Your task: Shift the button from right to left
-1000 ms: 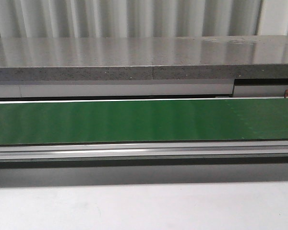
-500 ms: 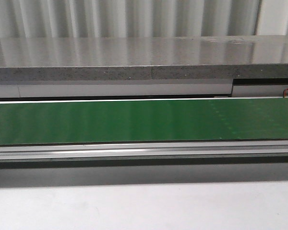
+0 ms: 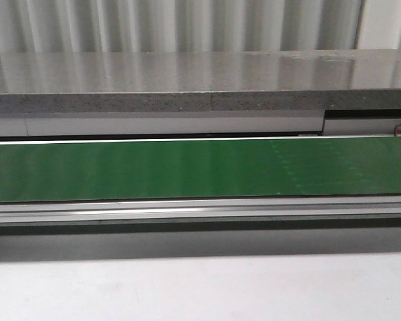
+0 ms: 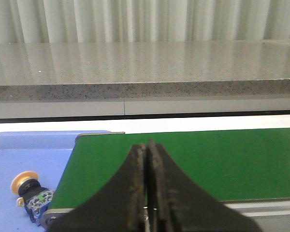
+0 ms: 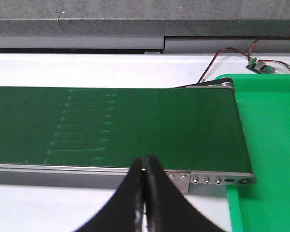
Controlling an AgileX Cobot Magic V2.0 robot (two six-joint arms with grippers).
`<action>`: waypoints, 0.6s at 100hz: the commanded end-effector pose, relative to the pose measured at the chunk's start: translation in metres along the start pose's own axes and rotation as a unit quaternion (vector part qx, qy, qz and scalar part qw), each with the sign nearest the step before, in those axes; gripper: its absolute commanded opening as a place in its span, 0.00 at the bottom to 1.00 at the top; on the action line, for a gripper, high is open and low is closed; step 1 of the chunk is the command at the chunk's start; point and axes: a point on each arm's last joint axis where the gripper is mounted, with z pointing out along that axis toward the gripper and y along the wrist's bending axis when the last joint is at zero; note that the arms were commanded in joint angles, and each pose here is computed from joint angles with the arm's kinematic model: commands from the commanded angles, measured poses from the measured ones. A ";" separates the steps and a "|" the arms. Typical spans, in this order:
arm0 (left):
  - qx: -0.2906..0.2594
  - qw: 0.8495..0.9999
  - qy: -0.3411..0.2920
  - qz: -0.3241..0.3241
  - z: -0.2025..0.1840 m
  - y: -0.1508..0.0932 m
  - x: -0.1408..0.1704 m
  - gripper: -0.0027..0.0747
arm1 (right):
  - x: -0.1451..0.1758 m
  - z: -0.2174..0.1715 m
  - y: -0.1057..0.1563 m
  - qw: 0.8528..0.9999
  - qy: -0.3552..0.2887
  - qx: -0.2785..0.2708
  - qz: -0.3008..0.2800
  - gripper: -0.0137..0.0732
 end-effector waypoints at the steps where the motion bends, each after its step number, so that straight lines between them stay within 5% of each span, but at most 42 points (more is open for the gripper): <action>1: 0.006 0.999 -0.048 -0.008 -0.002 -0.001 -0.001 0.01 | -0.013 -0.004 0.000 0.999 -0.044 0.002 -0.002 0.08; 31: 0.006 0.999 -0.048 -0.008 -0.002 -0.001 -0.001 0.01 | 0.015 -0.004 -0.002 0.991 -0.130 0.003 -0.026 0.08; 60: 0.006 0.999 -0.048 -0.008 -0.002 -0.001 -0.001 0.01 | 0.073 0.001 -0.009 0.984 -0.180 0.000 0.014 0.08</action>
